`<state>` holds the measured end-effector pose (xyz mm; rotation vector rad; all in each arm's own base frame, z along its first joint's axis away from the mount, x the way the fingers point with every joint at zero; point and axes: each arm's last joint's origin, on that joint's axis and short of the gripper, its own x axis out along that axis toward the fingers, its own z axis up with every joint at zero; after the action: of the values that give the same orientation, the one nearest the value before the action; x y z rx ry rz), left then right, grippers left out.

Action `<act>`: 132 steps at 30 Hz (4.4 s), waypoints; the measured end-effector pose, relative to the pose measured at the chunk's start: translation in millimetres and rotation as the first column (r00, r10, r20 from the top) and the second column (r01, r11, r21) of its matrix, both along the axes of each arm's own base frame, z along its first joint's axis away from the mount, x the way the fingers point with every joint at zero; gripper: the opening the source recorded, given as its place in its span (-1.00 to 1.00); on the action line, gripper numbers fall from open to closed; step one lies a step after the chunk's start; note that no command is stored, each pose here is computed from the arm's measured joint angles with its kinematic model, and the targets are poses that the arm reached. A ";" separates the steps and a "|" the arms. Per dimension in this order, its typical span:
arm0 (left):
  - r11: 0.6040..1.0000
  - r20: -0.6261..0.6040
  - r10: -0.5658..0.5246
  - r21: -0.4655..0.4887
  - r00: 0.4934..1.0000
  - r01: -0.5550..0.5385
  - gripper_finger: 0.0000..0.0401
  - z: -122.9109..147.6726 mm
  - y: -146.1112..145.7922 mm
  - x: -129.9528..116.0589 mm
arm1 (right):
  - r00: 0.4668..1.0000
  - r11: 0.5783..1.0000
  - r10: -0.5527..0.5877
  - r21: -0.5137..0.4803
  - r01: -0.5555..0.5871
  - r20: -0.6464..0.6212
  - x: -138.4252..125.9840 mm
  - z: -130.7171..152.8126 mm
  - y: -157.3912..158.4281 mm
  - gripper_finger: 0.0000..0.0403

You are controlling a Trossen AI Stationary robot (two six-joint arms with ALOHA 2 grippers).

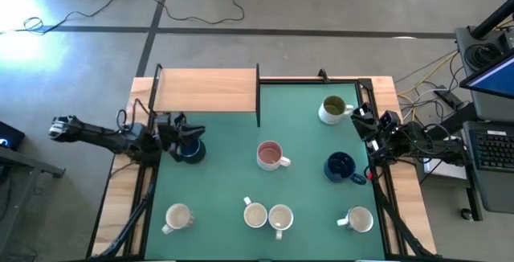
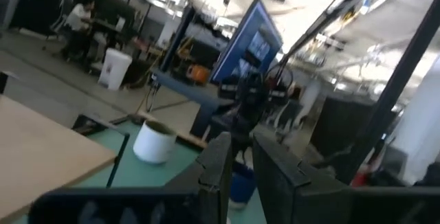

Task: Place coffee mugs
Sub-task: Put the black blue mug on the shelf

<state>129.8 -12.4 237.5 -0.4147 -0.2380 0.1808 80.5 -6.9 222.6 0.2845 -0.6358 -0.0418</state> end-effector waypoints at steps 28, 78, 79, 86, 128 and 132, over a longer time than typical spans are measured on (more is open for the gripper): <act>0.972 -0.882 0.031 -0.083 0.469 -0.220 -0.79 12.6 -17.3 87.5 | 1.000 1.000 0.000 0.000 0.000 0.000 0.0 0.0 0.0 -0.66; 0.895 -0.995 0.001 0.047 -0.104 -0.444 -0.19 5.6 -19.8 84.2 | 1.000 1.000 0.000 0.000 0.000 0.000 0.0 0.0 0.0 -0.66; 0.894 -0.995 0.000 0.044 -0.098 -0.446 -0.19 4.7 -19.8 84.9 | 1.000 1.000 0.000 0.000 0.000 0.000 0.0 0.0 0.0 -0.66; 0.903 -0.999 -0.039 -0.020 -0.036 -0.429 -0.19 -8.8 -21.4 90.1 | 1.000 1.000 0.000 0.000 0.000 0.000 0.0 0.0 0.0 -0.66; 0.887 -0.979 -0.200 -0.168 0.030 0.430 -0.97 22.7 -30.1 99.4 | 1.000 1.000 0.000 0.000 0.000 -0.001 0.0 0.0 0.0 -0.66; 0.880 -0.981 -0.190 -0.149 0.047 0.451 -0.97 52.5 -28.2 100.0 | 1.000 1.000 0.000 0.000 0.000 0.000 0.0 0.0 0.0 -0.66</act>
<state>229.8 -40.6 290.0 -0.0391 1.2490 -0.0649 80.5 -6.9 222.6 0.2845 -0.6355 -0.0419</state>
